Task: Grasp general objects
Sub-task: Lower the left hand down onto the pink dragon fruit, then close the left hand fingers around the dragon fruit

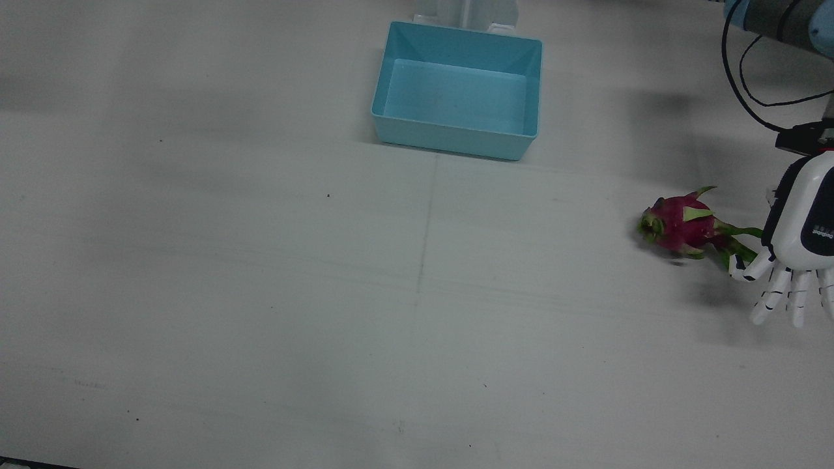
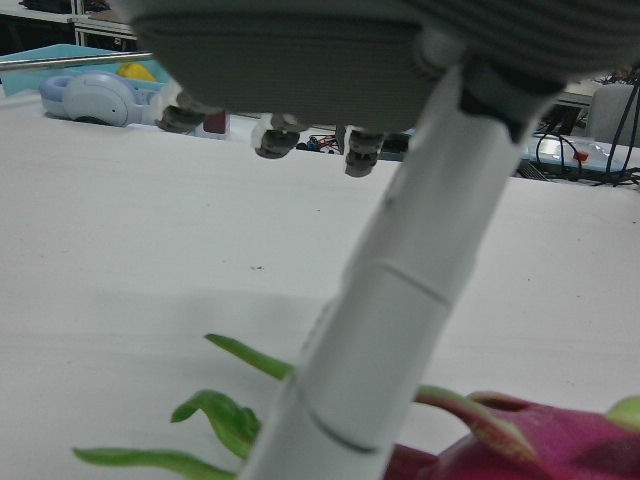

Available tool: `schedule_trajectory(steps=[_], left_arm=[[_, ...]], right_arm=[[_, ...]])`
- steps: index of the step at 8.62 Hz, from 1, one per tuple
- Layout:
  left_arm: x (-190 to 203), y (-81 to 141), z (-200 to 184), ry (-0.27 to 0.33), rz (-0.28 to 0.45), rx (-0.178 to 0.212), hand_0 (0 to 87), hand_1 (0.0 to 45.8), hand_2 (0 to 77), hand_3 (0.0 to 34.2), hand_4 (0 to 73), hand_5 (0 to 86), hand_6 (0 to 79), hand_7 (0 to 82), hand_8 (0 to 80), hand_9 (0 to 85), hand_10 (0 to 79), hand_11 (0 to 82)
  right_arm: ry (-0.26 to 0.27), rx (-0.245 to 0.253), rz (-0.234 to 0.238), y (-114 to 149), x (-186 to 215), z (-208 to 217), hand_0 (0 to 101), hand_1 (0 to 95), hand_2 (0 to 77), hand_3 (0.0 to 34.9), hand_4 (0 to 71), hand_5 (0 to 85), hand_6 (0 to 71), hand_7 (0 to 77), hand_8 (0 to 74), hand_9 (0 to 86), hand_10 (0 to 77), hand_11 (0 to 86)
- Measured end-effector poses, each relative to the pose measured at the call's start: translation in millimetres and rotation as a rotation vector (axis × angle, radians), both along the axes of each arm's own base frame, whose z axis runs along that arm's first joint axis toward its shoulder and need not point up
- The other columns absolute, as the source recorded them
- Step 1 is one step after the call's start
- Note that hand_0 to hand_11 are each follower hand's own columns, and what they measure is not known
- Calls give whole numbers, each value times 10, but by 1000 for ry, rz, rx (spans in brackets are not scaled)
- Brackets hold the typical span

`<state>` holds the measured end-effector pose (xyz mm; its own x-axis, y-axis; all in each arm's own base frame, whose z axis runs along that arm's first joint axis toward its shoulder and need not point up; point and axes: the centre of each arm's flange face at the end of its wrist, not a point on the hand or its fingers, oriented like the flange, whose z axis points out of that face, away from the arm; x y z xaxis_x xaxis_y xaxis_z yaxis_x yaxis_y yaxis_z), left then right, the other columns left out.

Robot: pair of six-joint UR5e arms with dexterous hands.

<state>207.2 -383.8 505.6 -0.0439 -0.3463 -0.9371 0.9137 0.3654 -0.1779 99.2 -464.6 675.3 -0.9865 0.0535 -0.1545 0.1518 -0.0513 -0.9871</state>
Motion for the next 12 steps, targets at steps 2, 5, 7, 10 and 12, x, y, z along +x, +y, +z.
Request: schedule_trajectory(steps=[2,5,7,10,12], left_arm=[[177,17,-95,-34,20,-25,800,0,11,299,0,545,5,87,71,11,5,11],[619,67,-252,-84,83,-56,790,0,11,297,0,442,5,27,65,11,5,11],[745,40,-376,-102,92,-68,779,0,5,299,0,567,5,38,54,11,5,11],[906,84,-350,-111,107,-82,793,0,5,299,0,567,5,49,49,11,5,11],[1053,209,-313,-110,96,-95,796,0,11,299,0,567,5,49,49,11,5,11]], right_arm=[[0,0,0,0,0,0,0,949,774,0,0,0,0,0,0,5,0,5],[0,0,1,0,1,0,0,949,774,0,0,0,0,0,0,5,0,0],[0,0,1,0,1,0,0,949,774,0,0,0,0,0,0,5,0,5],[0,0,0,0,-1,0,0,949,774,0,0,0,0,0,0,5,0,5],[0,0,0,0,-1,0,0,949,774,0,0,0,0,0,0,5,0,0]])
